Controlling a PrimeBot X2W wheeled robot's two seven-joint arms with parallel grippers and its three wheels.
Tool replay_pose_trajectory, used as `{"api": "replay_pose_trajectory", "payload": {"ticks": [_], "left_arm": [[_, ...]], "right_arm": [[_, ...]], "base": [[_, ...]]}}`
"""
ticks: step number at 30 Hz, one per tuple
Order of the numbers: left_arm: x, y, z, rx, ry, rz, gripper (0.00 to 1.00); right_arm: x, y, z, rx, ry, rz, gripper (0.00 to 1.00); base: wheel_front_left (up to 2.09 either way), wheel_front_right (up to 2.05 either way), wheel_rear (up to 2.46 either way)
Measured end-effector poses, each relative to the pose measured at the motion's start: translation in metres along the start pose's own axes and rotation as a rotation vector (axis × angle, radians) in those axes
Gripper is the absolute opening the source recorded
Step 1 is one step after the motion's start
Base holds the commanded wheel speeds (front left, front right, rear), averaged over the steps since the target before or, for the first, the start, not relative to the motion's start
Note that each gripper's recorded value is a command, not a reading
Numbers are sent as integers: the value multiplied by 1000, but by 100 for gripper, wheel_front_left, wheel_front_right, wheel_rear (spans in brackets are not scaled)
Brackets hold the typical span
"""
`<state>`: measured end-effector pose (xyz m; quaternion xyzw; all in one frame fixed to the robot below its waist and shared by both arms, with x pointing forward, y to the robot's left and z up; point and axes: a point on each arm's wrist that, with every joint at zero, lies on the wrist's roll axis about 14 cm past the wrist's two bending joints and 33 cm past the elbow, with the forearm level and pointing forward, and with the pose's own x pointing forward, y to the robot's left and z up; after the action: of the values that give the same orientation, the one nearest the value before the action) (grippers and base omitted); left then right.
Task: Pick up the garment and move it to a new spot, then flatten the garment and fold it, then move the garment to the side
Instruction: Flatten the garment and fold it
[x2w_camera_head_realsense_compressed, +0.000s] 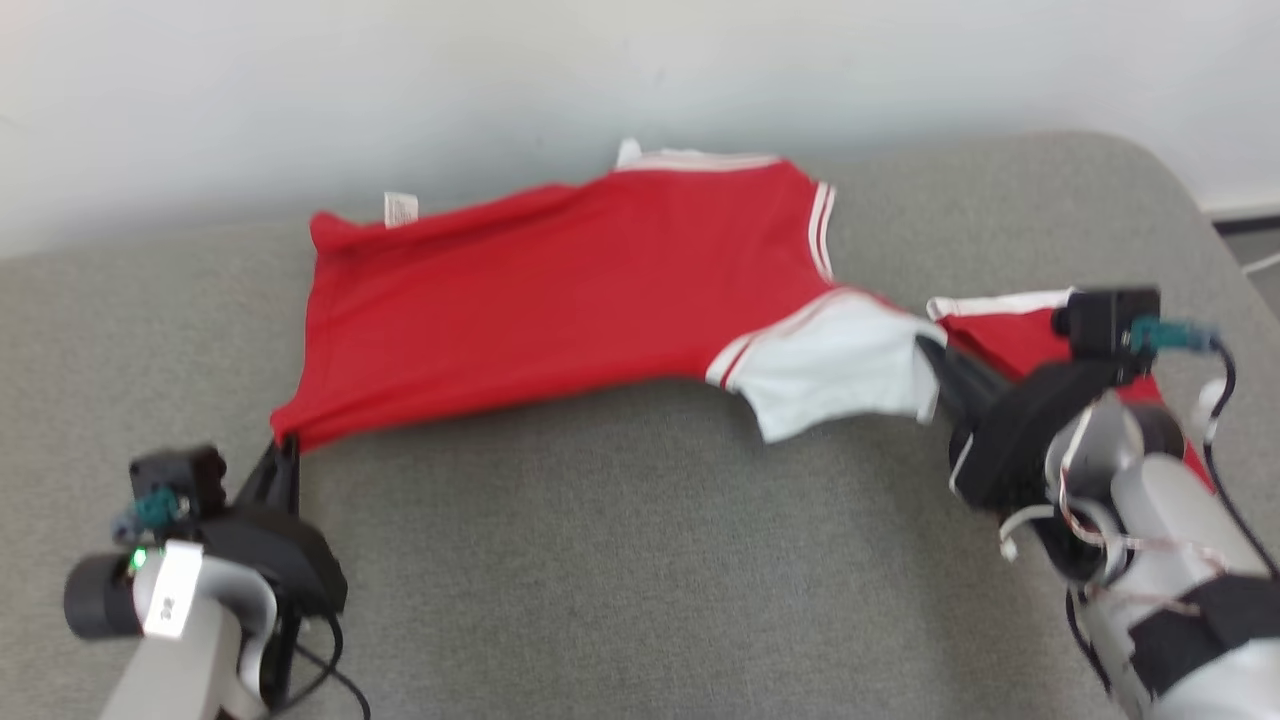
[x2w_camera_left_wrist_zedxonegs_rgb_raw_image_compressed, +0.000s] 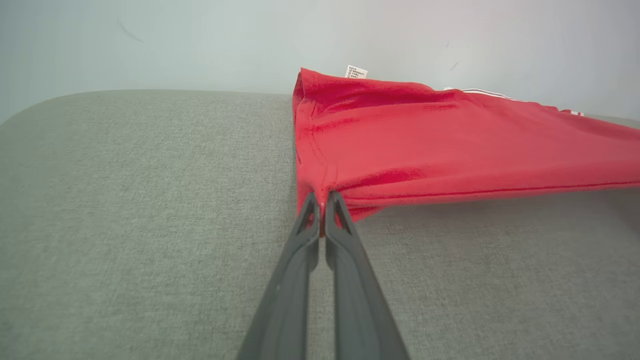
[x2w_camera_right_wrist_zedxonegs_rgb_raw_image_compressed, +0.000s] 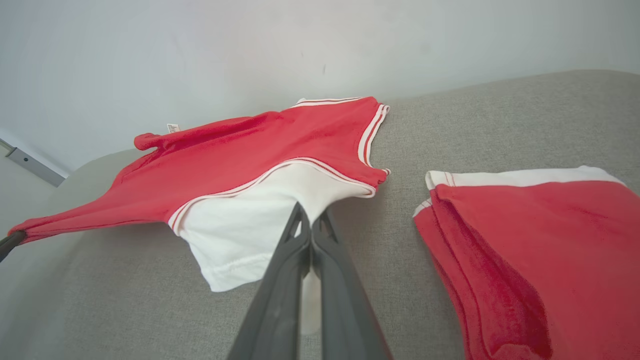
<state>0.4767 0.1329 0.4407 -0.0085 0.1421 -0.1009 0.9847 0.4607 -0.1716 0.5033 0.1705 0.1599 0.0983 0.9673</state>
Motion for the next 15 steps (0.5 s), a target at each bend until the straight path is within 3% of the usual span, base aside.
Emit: {"api": "replay_pose_trajectory", "payload": {"ticks": [15], "left_arm": [[-92,20,-56,-40,46,70,0]], "right_arm": [[-77,21,-63,34,81,51,0]], "base": [[0,0,0]]}}
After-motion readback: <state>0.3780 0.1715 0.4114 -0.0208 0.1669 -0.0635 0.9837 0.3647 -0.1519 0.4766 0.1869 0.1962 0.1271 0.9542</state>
